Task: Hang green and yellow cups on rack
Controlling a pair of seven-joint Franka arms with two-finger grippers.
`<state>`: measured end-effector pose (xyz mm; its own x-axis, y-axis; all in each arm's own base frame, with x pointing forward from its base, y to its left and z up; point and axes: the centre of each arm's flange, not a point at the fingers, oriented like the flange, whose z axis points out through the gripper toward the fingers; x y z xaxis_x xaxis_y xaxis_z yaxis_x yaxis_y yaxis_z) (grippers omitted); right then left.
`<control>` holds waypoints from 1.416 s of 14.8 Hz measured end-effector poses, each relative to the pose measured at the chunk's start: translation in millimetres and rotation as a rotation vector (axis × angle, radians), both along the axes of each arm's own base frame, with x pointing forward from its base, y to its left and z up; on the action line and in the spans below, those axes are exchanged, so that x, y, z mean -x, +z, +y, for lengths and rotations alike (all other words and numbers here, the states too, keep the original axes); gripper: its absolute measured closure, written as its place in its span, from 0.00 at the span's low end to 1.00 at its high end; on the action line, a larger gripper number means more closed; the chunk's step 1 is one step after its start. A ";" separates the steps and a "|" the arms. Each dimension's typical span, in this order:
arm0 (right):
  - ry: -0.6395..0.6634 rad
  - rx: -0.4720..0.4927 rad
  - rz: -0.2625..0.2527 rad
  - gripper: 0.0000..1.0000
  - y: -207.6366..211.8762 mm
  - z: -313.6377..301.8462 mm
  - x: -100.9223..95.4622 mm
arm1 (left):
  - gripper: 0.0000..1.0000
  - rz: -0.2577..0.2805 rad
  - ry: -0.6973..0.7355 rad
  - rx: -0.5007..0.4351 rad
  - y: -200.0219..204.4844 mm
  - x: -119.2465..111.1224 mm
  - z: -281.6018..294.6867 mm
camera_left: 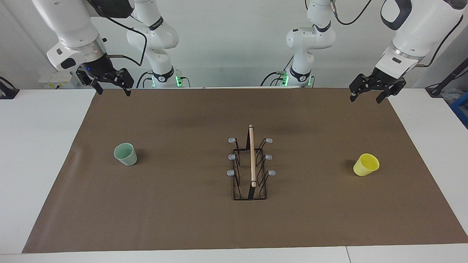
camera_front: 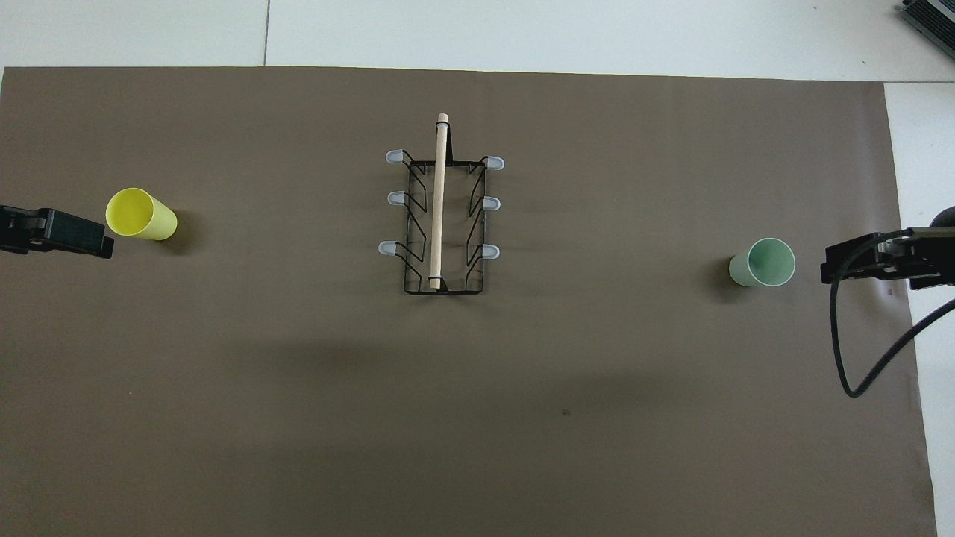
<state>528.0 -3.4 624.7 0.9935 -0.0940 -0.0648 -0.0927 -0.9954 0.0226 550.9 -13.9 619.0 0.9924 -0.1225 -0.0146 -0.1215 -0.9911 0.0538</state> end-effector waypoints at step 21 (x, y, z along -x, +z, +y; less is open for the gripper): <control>0.065 0.020 0.034 0.00 -145.3 -1.9 -71.7 | 0.00 0.050 0.325 0.035 -28.4 -62.2 36.0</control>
